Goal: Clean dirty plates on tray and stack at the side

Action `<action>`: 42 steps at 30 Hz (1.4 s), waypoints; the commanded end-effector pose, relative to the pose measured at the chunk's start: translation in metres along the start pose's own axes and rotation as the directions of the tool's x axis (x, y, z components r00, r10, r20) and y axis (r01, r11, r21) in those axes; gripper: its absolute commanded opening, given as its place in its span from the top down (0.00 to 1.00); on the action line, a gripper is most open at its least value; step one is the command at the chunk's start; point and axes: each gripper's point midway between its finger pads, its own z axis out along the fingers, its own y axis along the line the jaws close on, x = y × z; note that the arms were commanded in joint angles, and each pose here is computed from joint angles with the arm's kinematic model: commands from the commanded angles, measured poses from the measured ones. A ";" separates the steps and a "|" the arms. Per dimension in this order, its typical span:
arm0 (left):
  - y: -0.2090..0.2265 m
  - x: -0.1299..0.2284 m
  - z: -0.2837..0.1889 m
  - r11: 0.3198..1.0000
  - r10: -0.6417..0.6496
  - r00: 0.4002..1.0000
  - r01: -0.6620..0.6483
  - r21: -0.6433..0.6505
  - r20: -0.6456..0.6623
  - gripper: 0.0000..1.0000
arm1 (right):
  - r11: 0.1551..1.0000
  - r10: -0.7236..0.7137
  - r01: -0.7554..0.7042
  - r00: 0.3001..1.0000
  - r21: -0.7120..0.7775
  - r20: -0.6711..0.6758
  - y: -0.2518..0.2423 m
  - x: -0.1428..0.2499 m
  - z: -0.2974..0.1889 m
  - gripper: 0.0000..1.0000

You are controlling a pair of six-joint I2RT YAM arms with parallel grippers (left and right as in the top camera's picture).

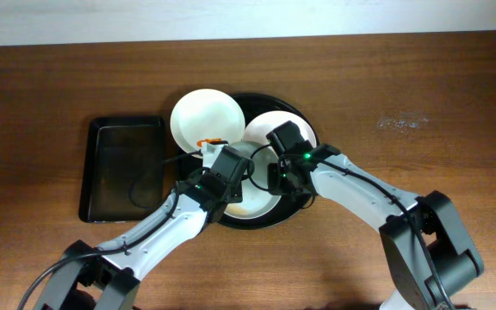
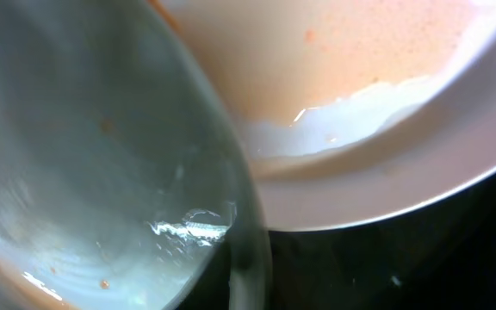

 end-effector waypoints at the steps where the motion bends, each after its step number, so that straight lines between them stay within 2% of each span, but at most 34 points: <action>1: 0.003 -0.006 -0.006 1.000 -0.008 1.000 0.008 -0.006 0.027 1.00 | 0.998 0.000 0.002 1.000 0.070 -0.022 -0.013 0.009 0.008 0.96; 4: -0.003 -0.004 -0.006 1.000 -0.010 1.000 0.010 0.030 0.012 1.00 | 0.993 0.002 -0.001 1.000 0.121 -0.010 -0.024 0.009 -0.001 0.97; 8: -0.010 0.006 0.003 0.997 -0.056 0.998 0.057 0.052 -0.033 1.00 | 0.993 0.023 -0.023 1.000 0.115 0.000 -0.023 0.010 -0.012 0.96; 11: -0.034 0.025 0.022 0.985 -0.053 0.990 0.073 0.159 -0.130 1.00 | 0.993 0.026 -0.025 1.000 0.116 -0.001 -0.023 0.010 -0.012 0.96; 16: -0.029 0.037 0.031 0.990 -0.041 0.985 0.064 0.128 -0.169 1.00 | 0.993 0.026 -0.026 1.000 0.118 0.000 -0.023 0.010 -0.012 0.96; 19: -0.002 0.043 0.032 1.000 -0.031 0.985 0.030 -0.006 -0.169 1.00 | 0.992 0.026 -0.027 1.000 0.127 0.006 -0.025 0.009 -0.013 0.96; 25: 0.008 0.048 0.031 0.999 -0.011 0.983 0.003 -0.048 -0.181 1.00 | 0.991 0.027 -0.027 1.000 0.130 0.008 -0.026 0.008 -0.013 0.96; 29: 0.030 0.039 0.029 0.985 0.002 0.992 -0.023 -0.171 -0.123 1.00 | 0.991 0.034 -0.035 0.999 0.130 0.009 -0.026 0.009 -0.013 0.96; 32: 0.057 0.008 0.008 0.940 0.037 0.999 -0.041 -0.340 -0.018 1.00 | 0.990 0.033 -0.034 0.999 0.133 0.010 -0.026 0.008 -0.013 0.96; 34: 0.064 -0.015 -0.008 0.919 0.048 0.998 -0.024 -0.395 0.051 1.00 | 0.990 0.033 -0.034 0.999 0.133 0.010 -0.026 0.008 -0.013 0.96; 37: 0.051 -0.024 -0.022 0.946 0.021 0.998 -0.003 -0.325 0.052 1.00 | 0.990 0.033 -0.034 0.999 0.133 0.010 -0.026 0.008 -0.013 0.96; 39: 0.018 0.006 -0.015 0.992 -0.010 0.994 -0.004 -0.125 -0.112 1.00 | 0.991 0.033 -0.034 0.999 0.133 0.010 -0.026 0.008 -0.013 0.96; 40: 0.008 0.013 -0.015 0.998 -0.016 0.988 0.006 -0.067 -0.153 1.00 | 0.991 0.033 -0.034 0.999 0.133 0.010 -0.026 0.008 -0.013 0.96; 42: -0.002 0.017 -0.016 0.996 -0.092 0.980 0.088 -0.030 -0.179 1.00 | 0.991 0.033 -0.034 0.999 0.133 0.010 -0.026 0.008 -0.013 0.96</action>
